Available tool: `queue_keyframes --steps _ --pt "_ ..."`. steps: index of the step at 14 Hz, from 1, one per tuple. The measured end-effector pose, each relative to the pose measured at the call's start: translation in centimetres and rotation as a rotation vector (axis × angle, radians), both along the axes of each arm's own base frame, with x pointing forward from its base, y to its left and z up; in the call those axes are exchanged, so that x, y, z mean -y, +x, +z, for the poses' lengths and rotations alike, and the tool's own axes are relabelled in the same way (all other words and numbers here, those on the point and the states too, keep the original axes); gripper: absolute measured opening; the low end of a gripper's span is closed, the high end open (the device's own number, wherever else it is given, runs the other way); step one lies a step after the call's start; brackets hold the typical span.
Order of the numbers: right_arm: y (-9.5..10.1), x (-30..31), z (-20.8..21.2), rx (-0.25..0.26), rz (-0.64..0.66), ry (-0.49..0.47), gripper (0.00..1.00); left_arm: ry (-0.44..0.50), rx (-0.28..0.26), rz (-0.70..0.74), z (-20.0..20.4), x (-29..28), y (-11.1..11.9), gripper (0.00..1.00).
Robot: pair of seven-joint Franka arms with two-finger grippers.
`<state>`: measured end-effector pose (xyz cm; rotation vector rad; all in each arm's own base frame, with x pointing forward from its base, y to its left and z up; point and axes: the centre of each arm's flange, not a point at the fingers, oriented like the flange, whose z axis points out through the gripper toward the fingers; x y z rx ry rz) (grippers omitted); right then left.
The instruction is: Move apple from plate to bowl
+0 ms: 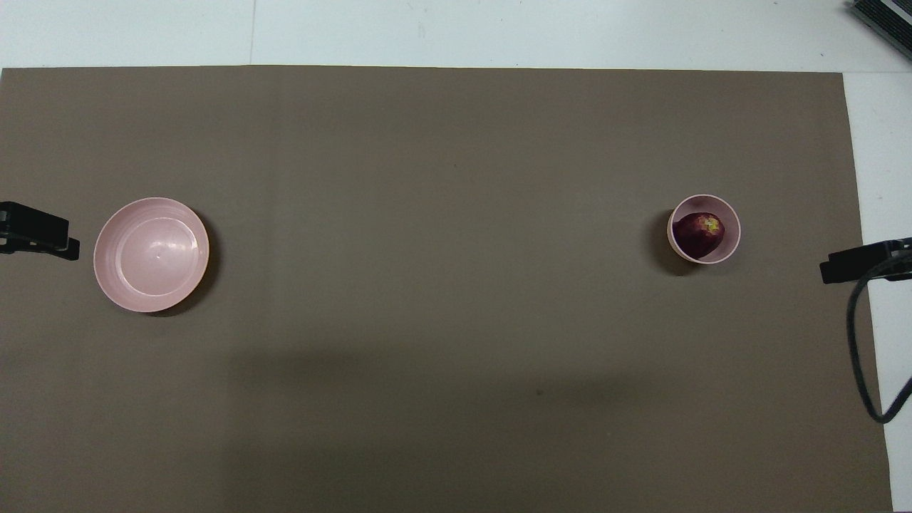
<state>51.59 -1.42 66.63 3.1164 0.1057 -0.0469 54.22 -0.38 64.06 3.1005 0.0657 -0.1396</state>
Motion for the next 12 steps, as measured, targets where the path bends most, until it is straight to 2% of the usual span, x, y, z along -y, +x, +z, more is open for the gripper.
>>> queue_keyframes --steps 12 --pt "-0.02 -0.43 -0.1 -0.002 0.005 0.028 1.0 0.0 0.0 0.0 0.0 0.0 0.0 1.0"
